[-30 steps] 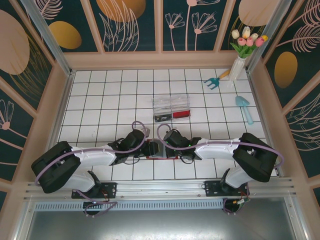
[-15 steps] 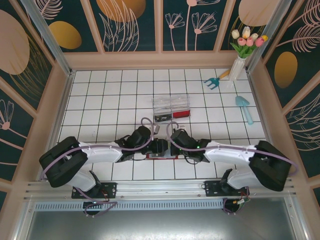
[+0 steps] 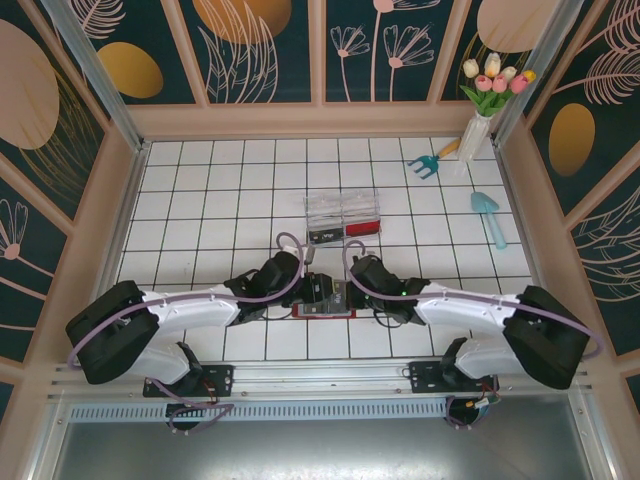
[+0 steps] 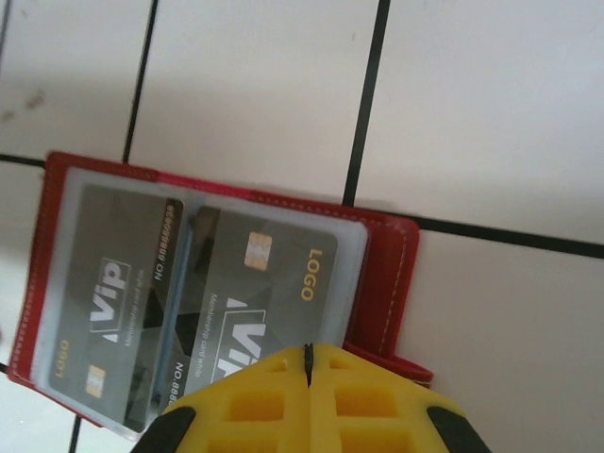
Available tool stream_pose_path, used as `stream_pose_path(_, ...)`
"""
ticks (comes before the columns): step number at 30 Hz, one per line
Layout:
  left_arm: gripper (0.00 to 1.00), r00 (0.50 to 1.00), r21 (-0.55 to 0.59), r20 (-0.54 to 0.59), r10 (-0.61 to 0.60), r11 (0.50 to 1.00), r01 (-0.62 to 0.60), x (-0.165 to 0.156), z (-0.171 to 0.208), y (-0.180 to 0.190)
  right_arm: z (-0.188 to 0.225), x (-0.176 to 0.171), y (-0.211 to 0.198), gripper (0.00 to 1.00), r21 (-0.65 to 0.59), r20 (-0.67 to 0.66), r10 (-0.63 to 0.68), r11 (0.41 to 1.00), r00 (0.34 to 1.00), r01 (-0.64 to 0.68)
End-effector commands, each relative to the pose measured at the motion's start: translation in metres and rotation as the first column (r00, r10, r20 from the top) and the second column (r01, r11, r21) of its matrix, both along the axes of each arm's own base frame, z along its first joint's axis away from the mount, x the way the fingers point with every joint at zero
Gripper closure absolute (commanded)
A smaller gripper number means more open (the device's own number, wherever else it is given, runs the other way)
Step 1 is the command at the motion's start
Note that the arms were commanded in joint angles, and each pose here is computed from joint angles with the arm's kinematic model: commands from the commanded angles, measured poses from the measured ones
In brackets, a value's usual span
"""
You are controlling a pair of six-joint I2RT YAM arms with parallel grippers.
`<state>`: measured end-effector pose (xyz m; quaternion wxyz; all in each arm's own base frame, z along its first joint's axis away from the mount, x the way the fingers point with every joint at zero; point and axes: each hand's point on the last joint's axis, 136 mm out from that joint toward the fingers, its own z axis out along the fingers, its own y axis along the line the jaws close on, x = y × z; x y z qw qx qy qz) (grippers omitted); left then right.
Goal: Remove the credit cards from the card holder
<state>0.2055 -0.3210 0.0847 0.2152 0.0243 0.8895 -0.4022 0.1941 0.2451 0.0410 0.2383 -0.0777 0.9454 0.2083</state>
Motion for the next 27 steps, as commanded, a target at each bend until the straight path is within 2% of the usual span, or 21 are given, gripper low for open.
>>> stream_pose_path(1, 0.7, 0.997, 0.118, -0.006, 0.079, 0.99, -0.077, 0.004, -0.025, 0.034, 0.014, 0.004, 0.031, 1.0, 0.107, -0.003, 0.038, 0.994, 0.999, -0.037)
stream_pose_path(4, 0.73, 0.995, 0.131, -0.004, 0.102, 0.986, -0.101, 0.007, -0.028, 0.046, 0.015, 0.003, 0.042, 1.0, 0.138, -0.023, 0.049, 0.989, 0.999, -0.045)
stream_pose_path(6, 0.8, 0.994, 0.148, 0.0, 0.109, 0.983, -0.108, 0.007, -0.03, 0.051, 0.019, 0.003, 0.048, 1.0, 0.144, -0.023, 0.054, 0.988, 0.998, -0.05)
stream_pose_path(10, 0.82, 0.991, 0.198, 0.011, 0.133, 0.971, -0.132, 0.009, -0.038, 0.066, 0.031, 0.004, 0.061, 0.84, 0.191, -0.024, 0.051, 0.98, 0.998, -0.046)
stream_pose_path(13, 0.82, 0.993, 0.193, -0.005, 0.116, 0.975, -0.112, 0.006, -0.044, 0.065, 0.034, 0.003, 0.07, 0.78, 0.236, -0.052, 0.056, 0.971, 0.997, -0.042)
stream_pose_path(23, 0.82, 0.997, 0.158, -0.036, 0.072, 0.985, -0.065, -0.002, -0.055, 0.058, 0.001, 0.001, 0.071, 0.78, 0.233, -0.211, -0.002, 0.971, 0.978, 0.052)
stream_pose_path(27, 0.82, 0.994, 0.188, -0.059, 0.087, 0.979, -0.074, -0.005, -0.065, 0.063, -0.005, -0.001, 0.067, 0.78, 0.241, -0.242, -0.012, 0.968, 0.97, 0.072)
